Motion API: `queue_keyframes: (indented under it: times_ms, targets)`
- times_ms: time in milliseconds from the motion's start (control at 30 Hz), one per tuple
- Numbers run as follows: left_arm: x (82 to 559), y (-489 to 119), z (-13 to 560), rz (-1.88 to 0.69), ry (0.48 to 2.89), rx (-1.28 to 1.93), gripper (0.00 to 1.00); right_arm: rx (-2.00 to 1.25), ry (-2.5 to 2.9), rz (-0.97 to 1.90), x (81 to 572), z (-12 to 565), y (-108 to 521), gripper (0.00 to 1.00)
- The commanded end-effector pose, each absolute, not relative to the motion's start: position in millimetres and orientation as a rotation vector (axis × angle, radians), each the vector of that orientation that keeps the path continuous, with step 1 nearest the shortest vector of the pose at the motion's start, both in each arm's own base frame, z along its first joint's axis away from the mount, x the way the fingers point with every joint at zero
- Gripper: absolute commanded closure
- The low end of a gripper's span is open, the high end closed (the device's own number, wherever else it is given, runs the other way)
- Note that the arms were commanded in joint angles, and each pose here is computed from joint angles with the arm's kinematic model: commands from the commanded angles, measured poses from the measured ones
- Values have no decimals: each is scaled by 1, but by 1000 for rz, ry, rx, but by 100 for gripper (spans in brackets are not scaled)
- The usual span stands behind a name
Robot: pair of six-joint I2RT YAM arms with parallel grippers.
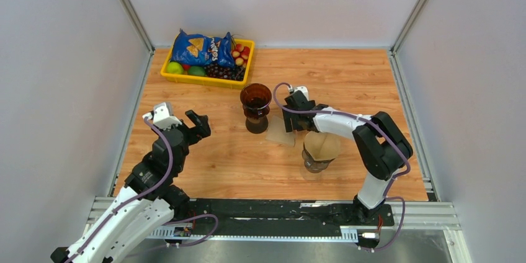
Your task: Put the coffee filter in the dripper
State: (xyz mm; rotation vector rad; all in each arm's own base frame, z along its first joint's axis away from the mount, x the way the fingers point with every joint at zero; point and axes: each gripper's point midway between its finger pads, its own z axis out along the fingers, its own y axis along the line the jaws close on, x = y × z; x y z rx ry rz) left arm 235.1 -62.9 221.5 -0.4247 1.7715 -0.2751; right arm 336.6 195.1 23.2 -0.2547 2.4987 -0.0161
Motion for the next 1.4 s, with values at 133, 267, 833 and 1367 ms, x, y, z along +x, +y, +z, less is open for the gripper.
queue_keyframes:
  times_ms: [133,267,833,1367]
  targets:
    - [234,-58,235,-285,1733,-457,0,-47,2527,-157,340,17,135,22]
    - [234,-58,236,-290,1728,-459,0,82,2530,-81,347,27,115,23]
    - [239,-69,233,-332,1733,-431,0,33,2511,179,377,51,164,22]
    - [239,-64,232,-303,1729,-440,0,2,2632,16,350,-1,167,40]
